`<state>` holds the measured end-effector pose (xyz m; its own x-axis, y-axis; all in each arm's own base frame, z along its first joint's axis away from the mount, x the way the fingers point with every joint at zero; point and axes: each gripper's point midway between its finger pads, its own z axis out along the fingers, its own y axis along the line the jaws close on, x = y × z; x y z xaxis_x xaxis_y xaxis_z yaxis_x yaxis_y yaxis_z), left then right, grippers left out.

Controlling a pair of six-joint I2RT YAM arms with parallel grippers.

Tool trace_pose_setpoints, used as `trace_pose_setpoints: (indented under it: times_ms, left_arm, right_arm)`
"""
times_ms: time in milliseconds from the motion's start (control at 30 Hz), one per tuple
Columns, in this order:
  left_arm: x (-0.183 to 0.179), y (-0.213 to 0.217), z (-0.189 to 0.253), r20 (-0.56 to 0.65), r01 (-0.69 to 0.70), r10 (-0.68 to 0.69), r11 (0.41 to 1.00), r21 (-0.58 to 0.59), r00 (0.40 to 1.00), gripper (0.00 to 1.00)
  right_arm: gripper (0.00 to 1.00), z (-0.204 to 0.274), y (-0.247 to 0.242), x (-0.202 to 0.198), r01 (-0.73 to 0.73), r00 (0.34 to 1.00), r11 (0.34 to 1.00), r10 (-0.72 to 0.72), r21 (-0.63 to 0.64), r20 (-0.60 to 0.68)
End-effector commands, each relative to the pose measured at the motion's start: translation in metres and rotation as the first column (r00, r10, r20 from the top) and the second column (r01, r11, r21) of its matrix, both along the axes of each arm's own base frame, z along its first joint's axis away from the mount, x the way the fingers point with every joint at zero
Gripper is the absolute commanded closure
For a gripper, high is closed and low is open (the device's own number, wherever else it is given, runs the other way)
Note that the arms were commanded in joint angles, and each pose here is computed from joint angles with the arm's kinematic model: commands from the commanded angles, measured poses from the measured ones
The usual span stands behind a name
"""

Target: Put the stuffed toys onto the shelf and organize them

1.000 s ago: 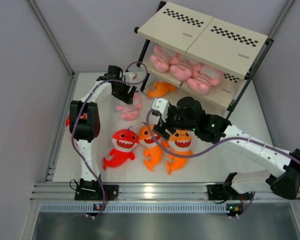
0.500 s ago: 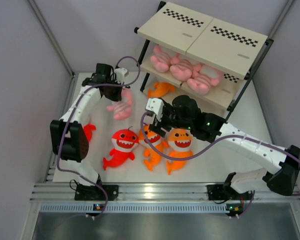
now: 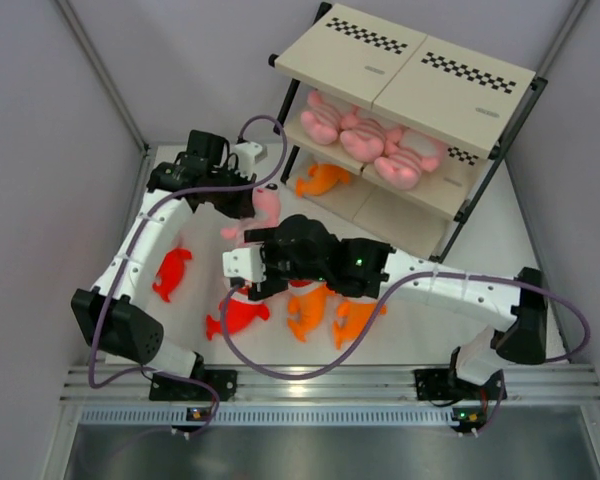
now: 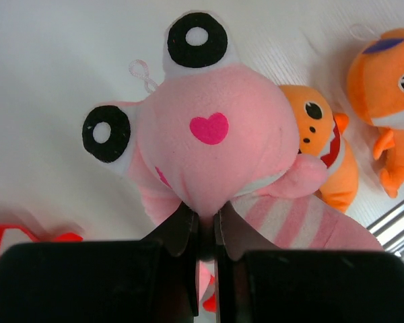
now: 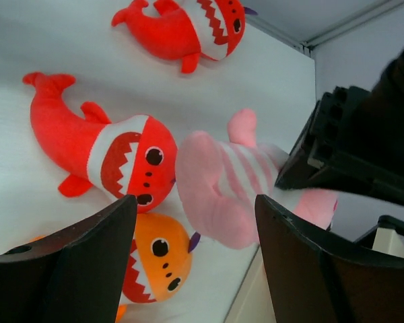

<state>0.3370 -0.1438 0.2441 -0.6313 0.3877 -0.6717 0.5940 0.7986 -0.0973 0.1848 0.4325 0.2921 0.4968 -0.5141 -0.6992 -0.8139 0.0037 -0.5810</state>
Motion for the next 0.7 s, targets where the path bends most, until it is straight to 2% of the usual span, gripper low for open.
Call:
trace_pose_setpoints:
  times_ms: [0,167,267,467,667]
  left_arm:
    - [-0.016,-0.001,0.000,-0.055,-0.003,0.002,1.000,-0.018,0.999,1.00]
    - [-0.022,-0.003,0.000,-0.070,0.005,-0.007,1.000,-0.019,0.998,1.00]
    - [-0.024,-0.003,0.002,-0.069,0.011,-0.012,1.000,-0.020,0.998,1.00]
    - [-0.022,-0.004,0.002,-0.065,0.017,-0.018,1.000,-0.018,0.998,1.00]
    - [-0.026,-0.012,0.003,-0.084,0.040,-0.045,0.997,-0.060,0.995,1.00]
  right_arm:
    - [0.29,0.006,0.011,-0.004,-0.017,0.986,0.993,0.036,-0.119,0.161]
    - [0.31,-0.021,0.012,0.003,0.017,0.964,0.946,0.070,-0.323,0.256]
    - [0.31,-0.029,0.013,0.014,0.066,0.947,0.921,0.064,-0.385,0.316]
    - [0.29,-0.044,0.009,0.048,0.218,0.883,0.857,0.031,-0.466,0.469]
    - [0.31,-0.053,0.015,0.061,0.244,0.876,0.858,0.004,-0.453,0.481]
